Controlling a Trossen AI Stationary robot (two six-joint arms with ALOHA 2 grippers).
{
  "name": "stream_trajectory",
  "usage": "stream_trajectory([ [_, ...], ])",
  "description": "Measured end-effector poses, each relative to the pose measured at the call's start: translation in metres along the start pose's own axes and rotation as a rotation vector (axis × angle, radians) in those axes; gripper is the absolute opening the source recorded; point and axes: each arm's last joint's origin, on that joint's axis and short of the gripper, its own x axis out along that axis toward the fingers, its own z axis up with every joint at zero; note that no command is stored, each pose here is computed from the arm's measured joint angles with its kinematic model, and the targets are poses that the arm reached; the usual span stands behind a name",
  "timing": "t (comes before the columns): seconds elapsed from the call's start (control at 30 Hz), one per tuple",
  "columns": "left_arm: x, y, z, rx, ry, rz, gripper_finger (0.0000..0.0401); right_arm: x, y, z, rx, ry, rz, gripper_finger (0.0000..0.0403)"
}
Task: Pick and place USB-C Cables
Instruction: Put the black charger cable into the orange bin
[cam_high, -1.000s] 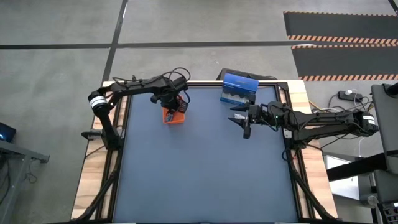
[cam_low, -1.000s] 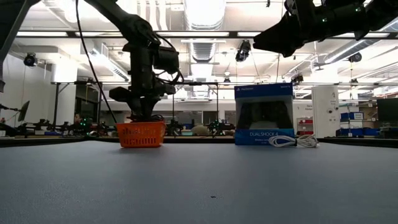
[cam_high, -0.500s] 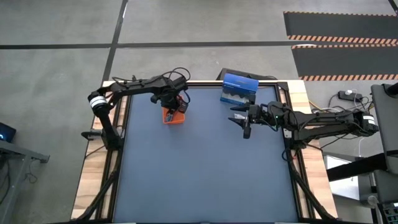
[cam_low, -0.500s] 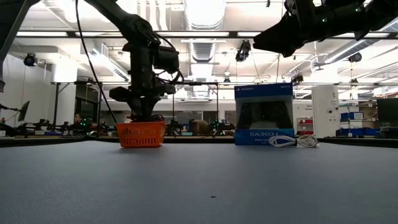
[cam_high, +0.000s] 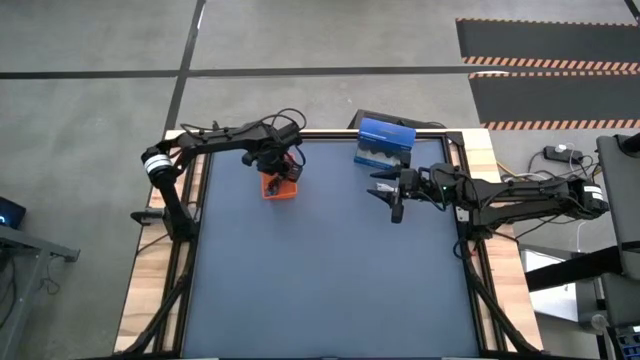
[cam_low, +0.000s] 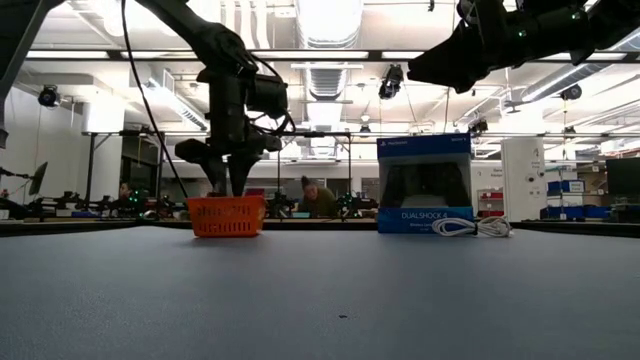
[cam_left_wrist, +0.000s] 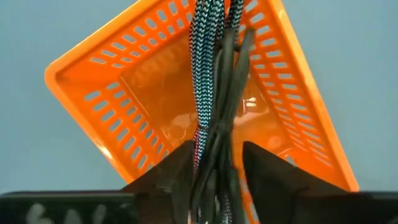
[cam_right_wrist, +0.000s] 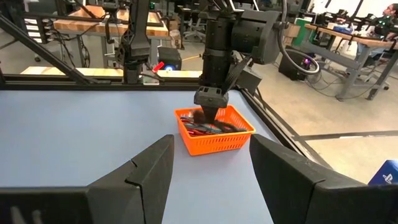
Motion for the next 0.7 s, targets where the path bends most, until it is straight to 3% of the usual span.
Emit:
stream_trajectory([
  [0.3, 0.000, 0.000, 0.000, 0.001, 0.000, 0.000, 0.0194, 0.000, 0.000, 0.000, -0.001, 0.003, 0.000, 0.0203],
  [0.7, -0.028, 0.005, -0.008, 0.059, -0.040, -0.034, 0.0201, 0.000, 0.000, -0.001, -0.004, 0.008, 0.001, 0.0203],
])
